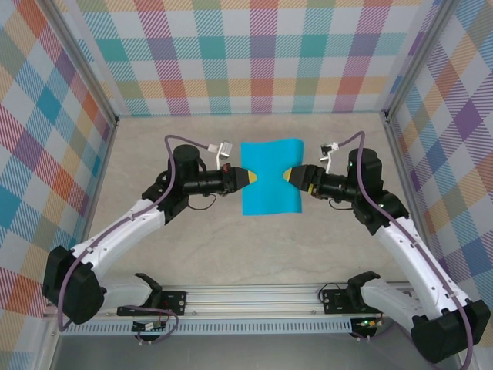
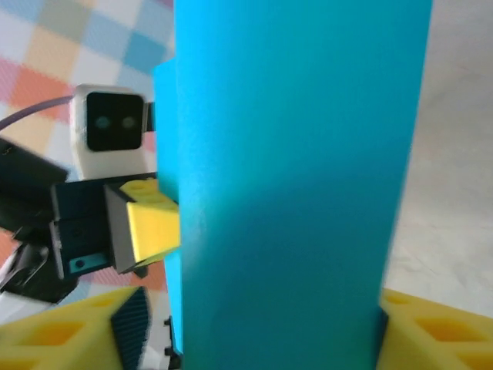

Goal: Fold a paper plane with a square sheet of paper (fold left side to right side)
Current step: Place a square sheet of paper at the center of the table, then first fold in half a square sheet of paper at the center of the table.

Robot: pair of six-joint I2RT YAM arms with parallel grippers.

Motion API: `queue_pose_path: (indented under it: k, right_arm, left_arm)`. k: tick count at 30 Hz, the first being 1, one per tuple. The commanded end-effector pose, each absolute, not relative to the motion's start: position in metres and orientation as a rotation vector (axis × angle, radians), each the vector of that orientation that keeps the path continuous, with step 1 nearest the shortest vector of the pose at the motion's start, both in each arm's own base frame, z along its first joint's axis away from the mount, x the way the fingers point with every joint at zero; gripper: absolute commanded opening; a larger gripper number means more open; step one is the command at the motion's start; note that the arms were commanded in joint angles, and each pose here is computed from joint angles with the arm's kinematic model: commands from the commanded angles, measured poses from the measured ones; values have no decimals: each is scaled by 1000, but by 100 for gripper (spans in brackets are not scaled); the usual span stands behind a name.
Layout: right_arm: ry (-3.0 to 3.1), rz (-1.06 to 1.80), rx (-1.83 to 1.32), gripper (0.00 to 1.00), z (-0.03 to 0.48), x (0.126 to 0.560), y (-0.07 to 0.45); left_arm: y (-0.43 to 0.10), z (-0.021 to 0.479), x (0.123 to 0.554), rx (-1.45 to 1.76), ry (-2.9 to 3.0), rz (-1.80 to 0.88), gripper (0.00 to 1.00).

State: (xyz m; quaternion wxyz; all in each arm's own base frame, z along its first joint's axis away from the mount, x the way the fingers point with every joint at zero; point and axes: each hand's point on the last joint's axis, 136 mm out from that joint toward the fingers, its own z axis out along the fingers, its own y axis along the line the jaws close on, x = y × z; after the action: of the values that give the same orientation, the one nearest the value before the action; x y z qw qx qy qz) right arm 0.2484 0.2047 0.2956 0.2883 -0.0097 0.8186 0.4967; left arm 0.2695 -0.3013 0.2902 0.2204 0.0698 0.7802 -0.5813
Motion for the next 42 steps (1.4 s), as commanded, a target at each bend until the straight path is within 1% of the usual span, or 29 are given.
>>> queue_pose_path:
  k: [1,3,5,9,14,17,18,20,23,25,28,31,35,36,37,40,42]
  right_arm:
    - [2343,997,44,89,252,253,174]
    - [2408,882,87,96,231,256,162]
    - [2458,811,97,100,213,256,155]
    - [2520,804,101,100,181,257,158]
    - [2537,933,81,99,155,266,179]
    - [2536,985,102,93,141,278,189]
    - [2538,1004,120,88,136,284,193]
    - [2549,1053,152,71,127,296,202]
    - [2569,1082,211,49,108,319,215]
    - [2587,1101,240,39,95,333,222]
    - [2642,1111,250,32,74,351,235]
    - [2686,1101,254,29,54,362,243]
    - [2754,1031,275,28,31,365,242]
    - [2775,1005,280,28,26,363,240]
    - [2791,984,284,28,21,361,238]
    - [2833,936,279,28,12,355,235]
    - [2867,903,268,29,5,350,233]
  left_arm:
    - [-287,249,294,138,2297,-1454,0]
    - [-283,228,306,143,2358,-1404,0]
    - [-279,206,318,151,2422,-1340,0]
    - [-273,153,344,152,2564,-1231,0]
    - [-258,91,370,51,2691,-1158,0]
    - [-249,72,377,35,2744,-1108,0]
    - [-249,72,380,54,2739,-1108,0]
    - [-250,70,384,91,2744,-1127,0]
    - [-248,61,387,85,2775,-1126,0]
    - [-246,56,386,77,2792,-1107,0]
    - [-244,54,383,67,2799,-1094,0]
    - [-243,57,381,62,2794,-1096,0]
    - [-244,62,380,54,2784,-1110,0]
    - [-244,64,380,53,2779,-1114,2]
    - [-244,67,380,53,2773,-1121,7]
    - [-251,78,379,60,2730,-1189,30]
    - [-258,86,378,66,2700,-1242,37]
